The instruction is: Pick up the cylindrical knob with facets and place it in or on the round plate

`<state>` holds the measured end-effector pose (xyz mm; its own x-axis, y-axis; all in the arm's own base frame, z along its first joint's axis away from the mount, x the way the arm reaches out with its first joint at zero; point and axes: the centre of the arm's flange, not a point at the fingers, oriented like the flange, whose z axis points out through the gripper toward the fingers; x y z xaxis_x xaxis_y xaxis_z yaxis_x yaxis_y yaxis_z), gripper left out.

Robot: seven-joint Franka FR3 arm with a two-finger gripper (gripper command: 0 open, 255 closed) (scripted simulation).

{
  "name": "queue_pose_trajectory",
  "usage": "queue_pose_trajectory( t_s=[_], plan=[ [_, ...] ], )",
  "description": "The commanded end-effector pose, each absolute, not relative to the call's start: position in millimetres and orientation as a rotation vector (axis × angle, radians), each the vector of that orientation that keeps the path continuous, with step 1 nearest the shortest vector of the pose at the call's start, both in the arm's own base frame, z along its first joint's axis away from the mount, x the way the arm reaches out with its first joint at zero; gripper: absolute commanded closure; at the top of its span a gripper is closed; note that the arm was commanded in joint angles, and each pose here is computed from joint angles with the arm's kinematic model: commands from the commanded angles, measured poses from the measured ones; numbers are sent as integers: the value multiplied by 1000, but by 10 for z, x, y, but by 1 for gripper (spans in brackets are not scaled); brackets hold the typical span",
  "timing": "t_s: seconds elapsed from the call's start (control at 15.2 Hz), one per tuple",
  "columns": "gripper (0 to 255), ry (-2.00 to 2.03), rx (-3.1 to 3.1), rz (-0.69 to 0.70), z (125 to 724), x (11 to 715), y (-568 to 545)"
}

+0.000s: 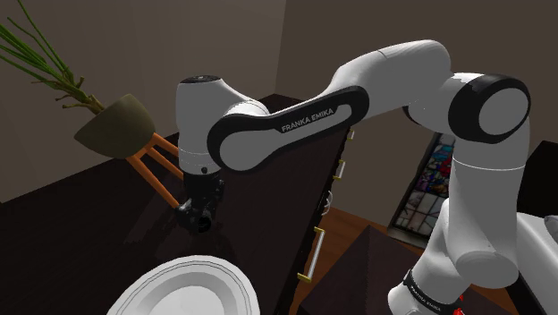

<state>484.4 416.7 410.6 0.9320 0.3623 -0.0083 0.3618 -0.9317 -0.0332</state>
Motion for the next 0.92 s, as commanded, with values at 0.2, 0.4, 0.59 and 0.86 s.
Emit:
queue_pose_trajectory(
  t_s=[0.2, 0.4, 0.59, 0.86],
  plan=[
    [255, -573, -3057, 22, 4212, 4844, 4167],
    [255, -573, -3057, 22, 4370, 4844, 4167],
    [255, -573, -3057, 22, 4528, 4844, 4167],
    [255, -573, -3057, 22, 4740, 4844, 4167]
  ],
)
